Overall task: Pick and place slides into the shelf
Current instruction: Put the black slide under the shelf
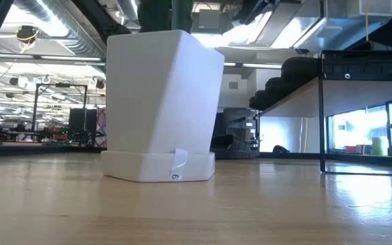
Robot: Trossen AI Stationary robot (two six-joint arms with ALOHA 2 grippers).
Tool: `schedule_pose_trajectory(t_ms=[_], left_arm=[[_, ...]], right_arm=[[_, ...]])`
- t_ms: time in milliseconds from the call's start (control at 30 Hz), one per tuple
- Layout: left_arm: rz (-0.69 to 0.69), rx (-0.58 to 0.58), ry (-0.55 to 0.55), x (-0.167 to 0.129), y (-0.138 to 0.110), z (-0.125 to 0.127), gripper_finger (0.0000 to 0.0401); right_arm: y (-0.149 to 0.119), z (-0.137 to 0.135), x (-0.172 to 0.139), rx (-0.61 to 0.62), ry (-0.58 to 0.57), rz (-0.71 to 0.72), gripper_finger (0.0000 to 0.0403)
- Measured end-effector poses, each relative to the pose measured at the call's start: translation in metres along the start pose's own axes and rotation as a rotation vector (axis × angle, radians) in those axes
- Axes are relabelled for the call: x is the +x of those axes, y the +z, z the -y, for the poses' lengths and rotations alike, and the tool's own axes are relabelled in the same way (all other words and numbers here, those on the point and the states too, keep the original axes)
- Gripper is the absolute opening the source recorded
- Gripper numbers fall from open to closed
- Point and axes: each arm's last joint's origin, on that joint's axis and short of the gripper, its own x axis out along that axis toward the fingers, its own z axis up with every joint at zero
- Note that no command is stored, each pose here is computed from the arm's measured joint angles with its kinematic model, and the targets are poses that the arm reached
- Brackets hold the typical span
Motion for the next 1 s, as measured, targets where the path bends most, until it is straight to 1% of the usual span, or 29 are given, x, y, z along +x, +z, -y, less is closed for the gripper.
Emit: schedule_pose_trajectory(t_ms=[133,300,433,533,633,800,1000], left_arm=[[-0.006,0.003,-0.027,0.0,0.0,-0.002,0.0218],[0.002,0.047,0.009,0.001,-0.001,0.004,0.0218],[0.073,0.059,0.001,0.001,0.006,0.006,0.0218],[0.109,0.063,-0.007,0.006,0.009,0.005,0.0218],[0.093,0.054,-0.005,0.017,0.006,0.001,0.0218],[0.04,0.043,0.004,0.038,-0.004,-0.005,0.0218],[0.016,0.025,-0.009,0.047,-0.008,-0.007,0.0218]], right_arm=[[0.0,0.001,0.0,0.001,-0.001,0.0,0.0139],[0.001,0.003,0.001,0.012,-0.005,0.005,0.0139],[0.002,0.006,0.003,0.024,-0.012,0.007,0.0139],[0.003,0.009,0.004,0.039,-0.018,0.015,0.0139],[0.003,0.012,0.005,0.066,-0.022,0.017,0.0139],[0.003,0.013,0.005,0.069,-0.025,0.017,0.0139],[0.003,0.013,0.005,0.069,-0.024,0.017,0.0139]])
